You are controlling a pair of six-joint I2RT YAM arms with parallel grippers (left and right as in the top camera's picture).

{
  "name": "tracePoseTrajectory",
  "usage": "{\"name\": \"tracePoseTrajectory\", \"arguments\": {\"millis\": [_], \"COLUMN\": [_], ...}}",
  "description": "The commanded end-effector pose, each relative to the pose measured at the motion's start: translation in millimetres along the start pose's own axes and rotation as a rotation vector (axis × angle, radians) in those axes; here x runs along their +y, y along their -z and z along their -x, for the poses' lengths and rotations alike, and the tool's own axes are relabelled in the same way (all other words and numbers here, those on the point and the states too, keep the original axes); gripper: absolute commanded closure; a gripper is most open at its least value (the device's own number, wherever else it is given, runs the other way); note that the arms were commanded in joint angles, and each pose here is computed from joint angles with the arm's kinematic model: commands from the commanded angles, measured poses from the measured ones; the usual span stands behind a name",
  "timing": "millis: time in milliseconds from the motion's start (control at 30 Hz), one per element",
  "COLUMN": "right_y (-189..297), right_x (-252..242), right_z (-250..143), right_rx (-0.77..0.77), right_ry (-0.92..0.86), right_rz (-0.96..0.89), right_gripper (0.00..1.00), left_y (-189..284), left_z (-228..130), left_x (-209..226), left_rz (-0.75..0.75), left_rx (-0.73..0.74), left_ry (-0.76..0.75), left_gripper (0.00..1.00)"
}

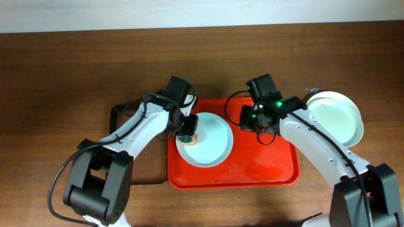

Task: Clean dirty plates on tray and stack at the side
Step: 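Scrub the pale blue plate with the sponge in left gripper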

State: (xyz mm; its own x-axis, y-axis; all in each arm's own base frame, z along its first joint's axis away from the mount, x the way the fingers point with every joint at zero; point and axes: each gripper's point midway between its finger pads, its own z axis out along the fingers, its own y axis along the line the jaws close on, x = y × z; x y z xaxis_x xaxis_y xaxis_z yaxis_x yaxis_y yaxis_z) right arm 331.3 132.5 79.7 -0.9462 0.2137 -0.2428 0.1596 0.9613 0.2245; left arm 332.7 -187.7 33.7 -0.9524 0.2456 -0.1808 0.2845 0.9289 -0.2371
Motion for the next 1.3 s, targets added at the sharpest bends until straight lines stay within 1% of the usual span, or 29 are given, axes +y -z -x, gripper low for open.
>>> {"name": "tracePoseTrajectory", "arguments": {"millis": [0,100,133,167,267,300,467,500,533,667,700,733,767,833,933,967,1000,1067,1100,1133,1167,1200,1233,1267], "right_y": [-4,-13,-17,-19,-22,-25,-46,-46,-45,-52,-57,-62,-62,-62,-62,-62,-62,-62,-62,-62,-62,-62,-62,-62], "right_x": [-3,18,20,18,12,10,17,17,26,23,21,22,21,22,22,22,22,22,22,22,22,22,22,22], "right_z": [-9,-18,-21,-22,-26,-28,-48,-49,-52,-56,-59,-60,-60,-60,-60,-60,-60,-60,-60,-60,-60,-60,-60,-60], "right_rx": [0.009,-0.016,-0.044,-0.060,-0.061,-0.059,-0.022,-0.016,0.003,0.026,0.040,0.053,0.053,0.053,0.053,0.053,0.053,0.053,0.053,0.053,0.053,0.053,0.053,0.053], "right_ry": [-0.010,0.046,0.075,0.079,0.001,-0.018,-0.017,-0.011,0.033,0.041,0.040,0.040,0.038,0.039,0.039,0.039,0.043,0.043,0.043,0.043,0.043,0.043,0.043,0.043], "right_rz": [-0.019,0.016,-0.003,-0.034,-0.054,-0.053,0.051,0.054,0.097,0.088,0.078,0.082,0.085,0.089,0.088,0.088,0.088,0.088,0.088,0.088,0.088,0.088,0.088,0.088], "right_gripper": [0.96,0.96,0.96,0.91,0.85,0.81,0.79,0.79,0.79,0.80,0.83,0.93,0.96,0.96,0.96,0.86,0.79,0.80,0.85,0.96,0.96,0.95,0.73,0.61], "left_y": [-1,-1,-1,-1,-1,-1,-1,-1,-1,-1,-1,-1,-1,-1,-1,-1,-1,-2,-2,-3,-3,-3,-3,-3], "left_z": [3,3,3,3,3,3,3,3,3,3,3,3,3,3,4,4,4,4,4,4,4,4,4,4], "left_x": [-3,-3,-3,-3,-3,-3,-3,-3,-3,2,2,2,2,2,2,2,0,-4,-8,-10,-8,-8,-8,-8], "left_rz": [-0.005,-0.005,-0.005,-0.005,-0.005,-0.005,-0.005,-0.004,0.000,0.026,0.026,0.026,0.026,0.026,0.025,0.024,0.024,0.021,0.018,0.024,0.045,0.046,0.046,0.046], "left_rx": [-0.003,-0.003,-0.004,-0.004,-0.001,-0.001,-0.001,-0.001,-0.002,-0.002,-0.002,-0.002,-0.002,-0.003,-0.007,-0.009,-0.009,-0.008,-0.012,-0.014,-0.018,-0.018,-0.018,-0.018], "left_ry": [-0.002,-0.002,-0.002,-0.002,-0.002,-0.002,-0.002,-0.002,-0.001,-0.001,-0.001,-0.001,-0.001,-0.001,-0.001,-0.002,-0.006,-0.016,-0.027,-0.037,-0.040,-0.040,-0.040,-0.040], "left_gripper": [1.00,1.00,1.00,1.00,1.00,1.00,1.00,1.00,1.00,1.00,1.00,1.00,1.00,1.00,1.00,1.00,1.00,1.00,1.00,1.00,1.00,1.00,1.00,1.00]}}
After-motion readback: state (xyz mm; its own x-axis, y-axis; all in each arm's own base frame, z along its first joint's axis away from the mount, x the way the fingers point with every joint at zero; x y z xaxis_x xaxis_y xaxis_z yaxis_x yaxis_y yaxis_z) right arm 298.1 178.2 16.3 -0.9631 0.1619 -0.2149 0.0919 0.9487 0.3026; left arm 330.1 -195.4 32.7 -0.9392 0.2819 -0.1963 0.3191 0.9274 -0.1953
